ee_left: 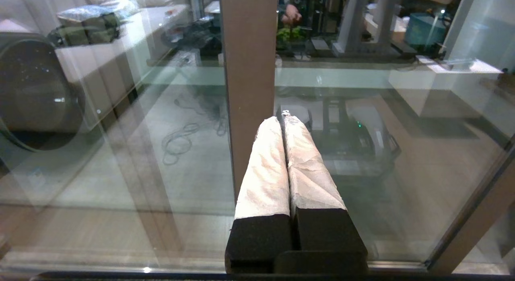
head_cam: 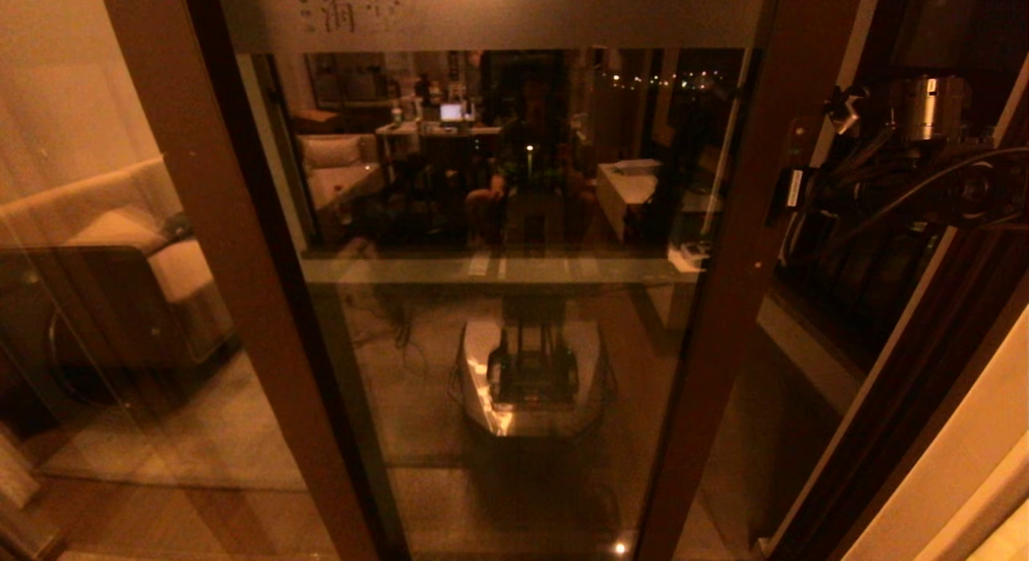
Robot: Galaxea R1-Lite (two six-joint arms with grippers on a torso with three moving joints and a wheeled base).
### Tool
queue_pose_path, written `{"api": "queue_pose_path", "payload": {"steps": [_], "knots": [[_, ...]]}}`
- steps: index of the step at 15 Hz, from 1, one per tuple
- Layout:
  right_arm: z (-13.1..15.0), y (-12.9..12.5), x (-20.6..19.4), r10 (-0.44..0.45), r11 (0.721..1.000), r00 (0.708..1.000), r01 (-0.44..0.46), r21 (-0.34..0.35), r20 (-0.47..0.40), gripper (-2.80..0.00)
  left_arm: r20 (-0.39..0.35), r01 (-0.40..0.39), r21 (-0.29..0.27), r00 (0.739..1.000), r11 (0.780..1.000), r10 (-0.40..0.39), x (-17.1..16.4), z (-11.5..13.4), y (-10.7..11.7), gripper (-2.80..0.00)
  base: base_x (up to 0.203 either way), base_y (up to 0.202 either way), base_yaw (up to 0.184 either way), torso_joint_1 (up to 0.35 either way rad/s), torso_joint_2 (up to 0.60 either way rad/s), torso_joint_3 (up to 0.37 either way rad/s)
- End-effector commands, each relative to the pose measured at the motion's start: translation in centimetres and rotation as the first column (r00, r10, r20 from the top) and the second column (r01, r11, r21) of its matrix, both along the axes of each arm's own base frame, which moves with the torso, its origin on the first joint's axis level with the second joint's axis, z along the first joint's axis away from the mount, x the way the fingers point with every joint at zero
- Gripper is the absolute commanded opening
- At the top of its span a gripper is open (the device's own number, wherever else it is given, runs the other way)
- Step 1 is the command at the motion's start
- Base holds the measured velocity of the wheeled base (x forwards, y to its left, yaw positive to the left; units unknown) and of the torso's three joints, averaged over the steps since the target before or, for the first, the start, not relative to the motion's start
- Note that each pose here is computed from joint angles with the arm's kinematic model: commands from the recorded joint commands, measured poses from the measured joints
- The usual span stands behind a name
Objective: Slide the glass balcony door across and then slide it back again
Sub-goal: Open the slid door
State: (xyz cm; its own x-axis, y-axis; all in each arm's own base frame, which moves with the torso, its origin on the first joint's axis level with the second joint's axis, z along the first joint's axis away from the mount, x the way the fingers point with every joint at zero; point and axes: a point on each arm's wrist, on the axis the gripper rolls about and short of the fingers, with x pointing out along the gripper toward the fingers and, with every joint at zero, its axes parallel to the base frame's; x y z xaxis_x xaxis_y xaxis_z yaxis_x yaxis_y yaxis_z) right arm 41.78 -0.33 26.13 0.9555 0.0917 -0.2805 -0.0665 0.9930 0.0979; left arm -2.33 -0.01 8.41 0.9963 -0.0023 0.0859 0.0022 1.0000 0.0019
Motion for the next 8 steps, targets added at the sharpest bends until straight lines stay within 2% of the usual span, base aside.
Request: {"api": "queue_pose_path", "payload": {"steps": [1, 8], "knots": [[0.0, 0.7, -0.12, 0.023, 1.0, 1.0, -0.023, 0.003, -0.001, -2.8, -0.034, 0.0, 0.0, 0.999, 1.0, 0.0, 0.28, -0.92, 0.0, -2.8, 0.0, 0.0, 0.0, 0.0, 0.0, 0.0], [-0.03, 1.62, -0.22, 0.044, 0.999, 0.999, -0.044, 0.004, -0.004, -2.8, -0.034, 0.0, 0.0, 0.999, 1.0, 0.0, 0.28, -0.92, 0.0, -2.8, 0.0, 0.0, 0.0, 0.0, 0.0, 0.0]]}}
